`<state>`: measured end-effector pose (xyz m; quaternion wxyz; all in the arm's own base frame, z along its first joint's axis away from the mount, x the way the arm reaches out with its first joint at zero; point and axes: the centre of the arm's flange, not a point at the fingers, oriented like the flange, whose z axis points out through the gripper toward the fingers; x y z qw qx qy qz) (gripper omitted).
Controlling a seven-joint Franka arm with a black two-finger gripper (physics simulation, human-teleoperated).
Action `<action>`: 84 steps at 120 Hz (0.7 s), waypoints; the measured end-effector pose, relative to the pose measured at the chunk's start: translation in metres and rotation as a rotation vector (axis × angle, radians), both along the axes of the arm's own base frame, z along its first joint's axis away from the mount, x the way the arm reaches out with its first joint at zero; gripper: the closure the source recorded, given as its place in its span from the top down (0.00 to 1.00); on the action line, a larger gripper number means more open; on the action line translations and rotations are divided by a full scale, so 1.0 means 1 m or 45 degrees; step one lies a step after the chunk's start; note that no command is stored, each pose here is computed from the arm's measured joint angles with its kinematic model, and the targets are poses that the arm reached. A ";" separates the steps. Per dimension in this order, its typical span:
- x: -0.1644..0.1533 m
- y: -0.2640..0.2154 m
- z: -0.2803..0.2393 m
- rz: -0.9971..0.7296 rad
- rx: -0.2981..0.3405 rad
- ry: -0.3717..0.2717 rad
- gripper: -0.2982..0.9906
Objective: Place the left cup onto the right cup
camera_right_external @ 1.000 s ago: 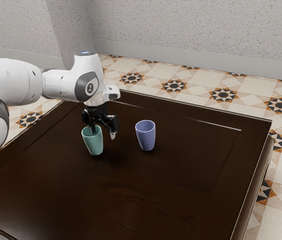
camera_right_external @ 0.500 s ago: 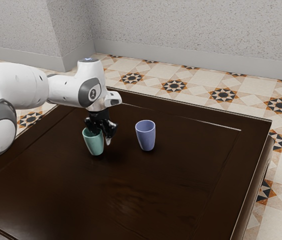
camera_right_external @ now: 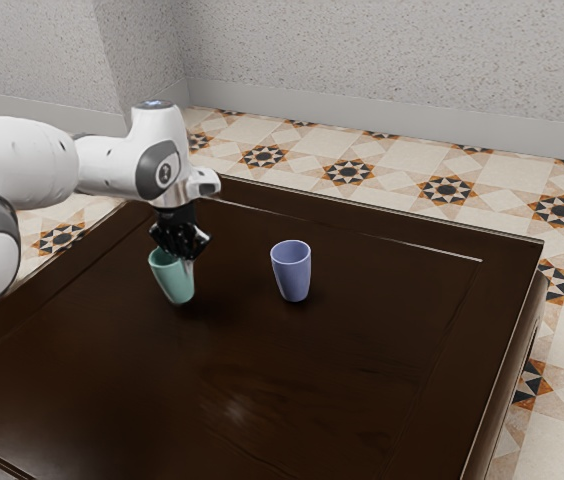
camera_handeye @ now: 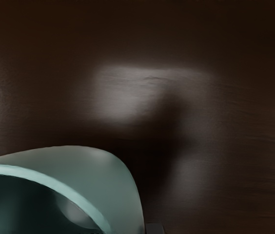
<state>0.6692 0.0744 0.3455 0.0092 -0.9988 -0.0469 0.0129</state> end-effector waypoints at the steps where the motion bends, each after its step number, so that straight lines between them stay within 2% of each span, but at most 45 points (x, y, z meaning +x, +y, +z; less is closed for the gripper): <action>1: 0.000 0.000 0.004 0.000 -0.001 -0.004 0.18; 18: -0.012 -0.010 0.063 -0.026 -0.017 -0.058 0.17; 40: -0.028 -0.052 0.124 -0.120 -0.034 -0.091 0.17; 66: -0.013 -0.116 0.181 -0.267 -0.030 -0.152 0.17; 84: 0.001 -0.157 0.192 -0.355 -0.031 -0.160 0.17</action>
